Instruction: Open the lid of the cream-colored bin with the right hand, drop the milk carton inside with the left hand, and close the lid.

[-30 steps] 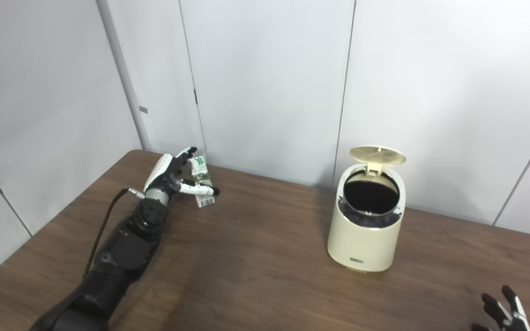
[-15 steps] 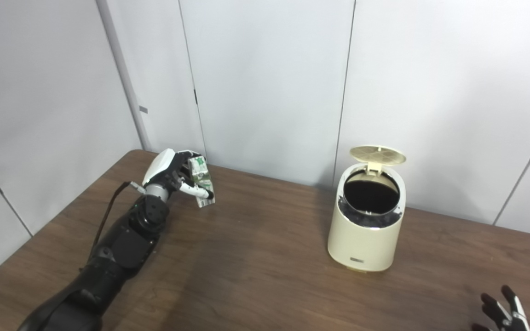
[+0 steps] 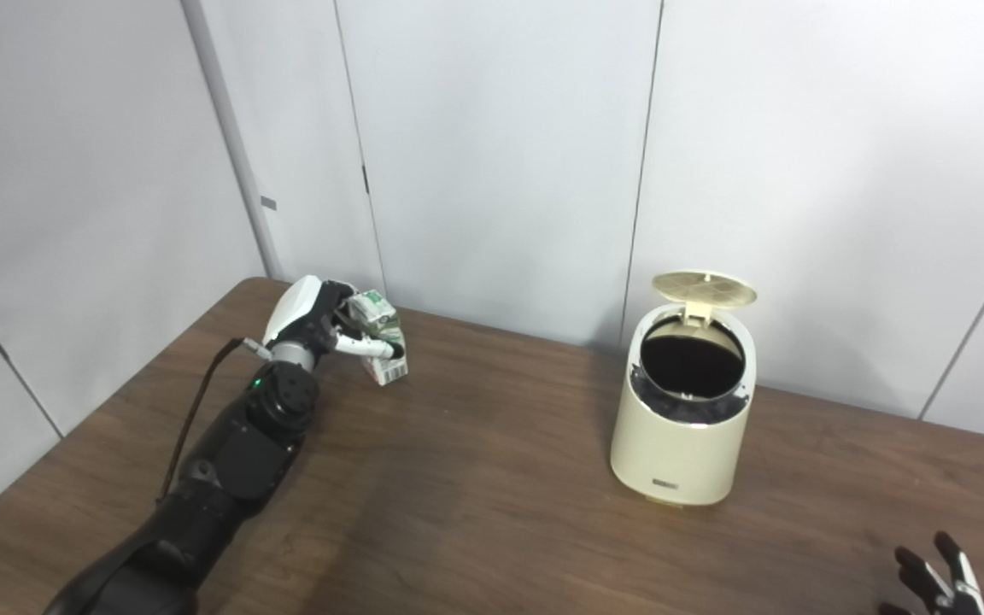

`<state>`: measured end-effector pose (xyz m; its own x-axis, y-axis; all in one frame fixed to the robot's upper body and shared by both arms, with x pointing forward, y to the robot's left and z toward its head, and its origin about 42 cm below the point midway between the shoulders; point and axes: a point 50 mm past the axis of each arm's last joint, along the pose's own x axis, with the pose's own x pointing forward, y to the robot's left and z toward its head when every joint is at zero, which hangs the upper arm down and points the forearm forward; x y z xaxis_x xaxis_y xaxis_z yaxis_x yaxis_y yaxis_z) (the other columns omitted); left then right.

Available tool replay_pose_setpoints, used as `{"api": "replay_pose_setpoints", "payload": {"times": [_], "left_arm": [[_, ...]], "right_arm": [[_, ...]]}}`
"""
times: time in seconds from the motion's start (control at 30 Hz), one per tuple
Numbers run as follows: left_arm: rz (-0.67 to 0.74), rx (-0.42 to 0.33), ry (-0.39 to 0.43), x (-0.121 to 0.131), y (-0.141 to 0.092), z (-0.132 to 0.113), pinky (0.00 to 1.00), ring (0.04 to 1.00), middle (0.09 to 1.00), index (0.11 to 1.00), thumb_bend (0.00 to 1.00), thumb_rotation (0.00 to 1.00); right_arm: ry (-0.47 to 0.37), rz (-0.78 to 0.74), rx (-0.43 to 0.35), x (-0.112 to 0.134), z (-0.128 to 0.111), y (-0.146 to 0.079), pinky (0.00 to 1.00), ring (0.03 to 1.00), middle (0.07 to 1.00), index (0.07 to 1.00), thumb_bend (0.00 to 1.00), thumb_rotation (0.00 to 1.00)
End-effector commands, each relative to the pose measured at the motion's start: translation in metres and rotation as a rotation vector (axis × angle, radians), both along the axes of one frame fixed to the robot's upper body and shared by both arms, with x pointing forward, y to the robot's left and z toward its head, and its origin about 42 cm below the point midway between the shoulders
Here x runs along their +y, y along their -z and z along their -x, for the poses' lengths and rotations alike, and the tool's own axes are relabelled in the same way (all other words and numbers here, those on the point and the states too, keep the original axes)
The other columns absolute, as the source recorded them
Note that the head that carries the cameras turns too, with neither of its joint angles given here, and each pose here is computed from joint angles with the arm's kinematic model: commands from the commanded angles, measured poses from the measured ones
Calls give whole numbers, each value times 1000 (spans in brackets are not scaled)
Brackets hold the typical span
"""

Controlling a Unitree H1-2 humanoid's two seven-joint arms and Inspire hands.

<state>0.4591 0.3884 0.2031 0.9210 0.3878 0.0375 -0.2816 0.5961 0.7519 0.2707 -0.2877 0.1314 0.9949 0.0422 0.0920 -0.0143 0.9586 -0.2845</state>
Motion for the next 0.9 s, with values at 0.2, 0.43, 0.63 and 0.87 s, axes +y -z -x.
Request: {"api": "replay_pose_setpoints", "payload": {"times": [0.2, 0.43, 0.63, 0.87], "left_arm": [[-81, -165, 29, 1, -39, 2, 353, 434, 498, 475, 477, 0], [-72, -262, 68, -18, -55, 24, 384, 448, 503, 456, 478, 0], [-55, -407, 142, -49, -72, 48, 374, 449, 504, 456, 477, 0], [-1, -550, 230, -99, -92, 75, 349, 458, 507, 467, 477, 0]], "right_arm": [[-19, 26, -16, 6, 2, -2, 926, 923, 901, 1000, 724, 1000], [9, 18, -6, 12, 5, 1, 952, 942, 912, 1000, 664, 1000], [28, 17, -8, 16, 5, 0, 921, 932, 908, 998, 602, 1000], [26, 34, -18, 21, 6, -3, 880, 914, 903, 993, 586, 1000]]}}
